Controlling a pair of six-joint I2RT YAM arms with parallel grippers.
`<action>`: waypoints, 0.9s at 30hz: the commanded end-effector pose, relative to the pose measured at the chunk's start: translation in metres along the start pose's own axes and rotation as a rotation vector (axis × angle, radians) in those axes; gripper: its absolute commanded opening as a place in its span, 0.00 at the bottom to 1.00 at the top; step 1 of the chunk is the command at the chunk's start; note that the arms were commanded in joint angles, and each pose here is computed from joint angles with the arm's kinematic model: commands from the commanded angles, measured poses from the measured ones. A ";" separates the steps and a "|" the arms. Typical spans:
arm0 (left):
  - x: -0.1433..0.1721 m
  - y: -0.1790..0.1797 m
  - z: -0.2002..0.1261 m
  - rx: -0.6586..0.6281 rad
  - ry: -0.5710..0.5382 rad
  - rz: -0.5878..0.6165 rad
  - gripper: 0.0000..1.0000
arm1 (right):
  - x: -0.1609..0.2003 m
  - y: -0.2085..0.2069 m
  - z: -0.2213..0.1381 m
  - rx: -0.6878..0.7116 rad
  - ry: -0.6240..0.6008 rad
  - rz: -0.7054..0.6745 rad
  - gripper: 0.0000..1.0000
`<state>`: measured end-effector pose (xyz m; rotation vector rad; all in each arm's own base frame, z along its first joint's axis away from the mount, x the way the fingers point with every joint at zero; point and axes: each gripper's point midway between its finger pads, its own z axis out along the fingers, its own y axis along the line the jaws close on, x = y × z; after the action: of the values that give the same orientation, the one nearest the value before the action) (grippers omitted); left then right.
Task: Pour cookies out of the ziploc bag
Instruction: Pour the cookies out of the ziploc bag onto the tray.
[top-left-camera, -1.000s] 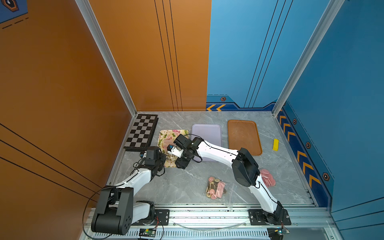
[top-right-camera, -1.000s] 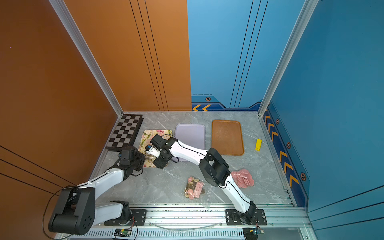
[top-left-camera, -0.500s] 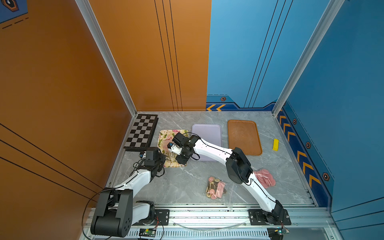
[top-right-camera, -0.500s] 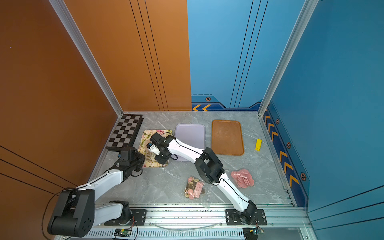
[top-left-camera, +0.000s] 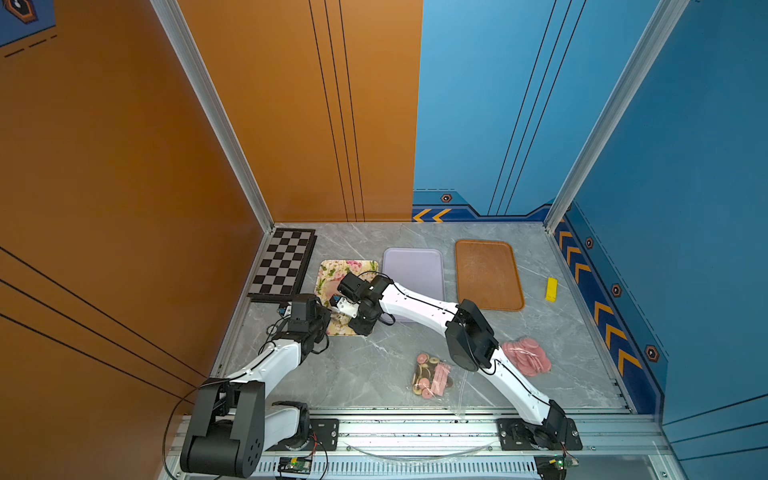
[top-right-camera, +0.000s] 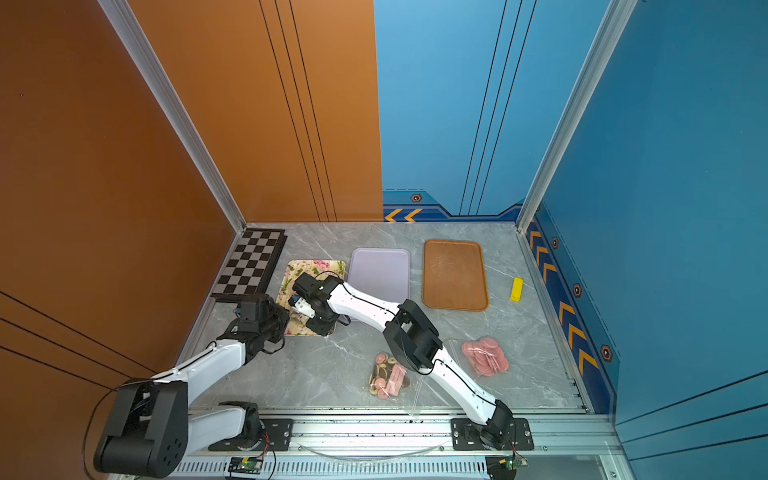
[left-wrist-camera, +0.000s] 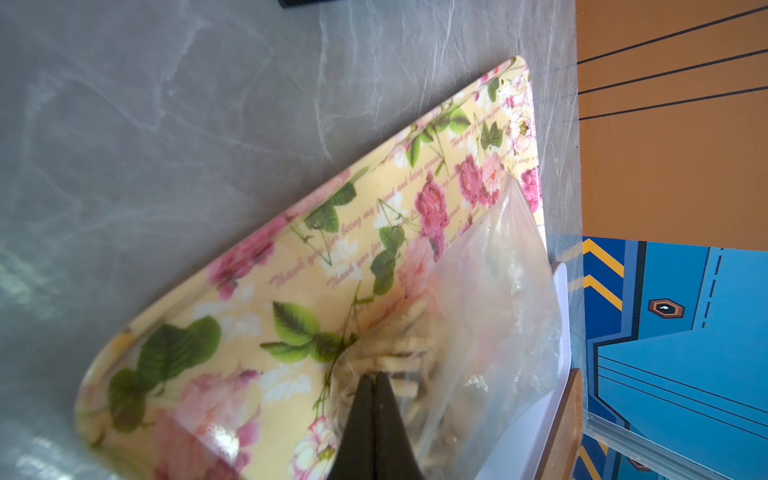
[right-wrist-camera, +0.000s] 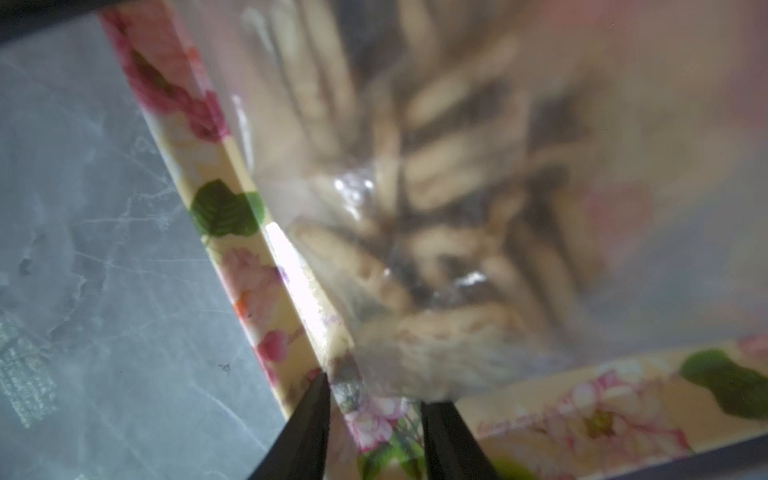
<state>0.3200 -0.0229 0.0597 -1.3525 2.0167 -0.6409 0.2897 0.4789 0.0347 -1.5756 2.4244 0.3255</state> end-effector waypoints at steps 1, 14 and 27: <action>-0.004 0.010 0.000 -0.031 -0.023 0.015 0.00 | 0.007 -0.006 0.006 0.032 0.053 -0.012 0.32; -0.003 0.013 0.002 -0.038 -0.022 0.020 0.00 | 0.006 -0.010 0.006 0.038 0.062 -0.001 0.00; -0.005 0.002 -0.007 -0.015 0.032 0.097 0.00 | -0.015 -0.018 -0.039 0.076 -0.114 0.003 0.00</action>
<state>0.3123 -0.0181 0.0549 -1.3137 2.0723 -0.6154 0.2938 0.4709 0.0378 -1.5691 2.4023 0.2936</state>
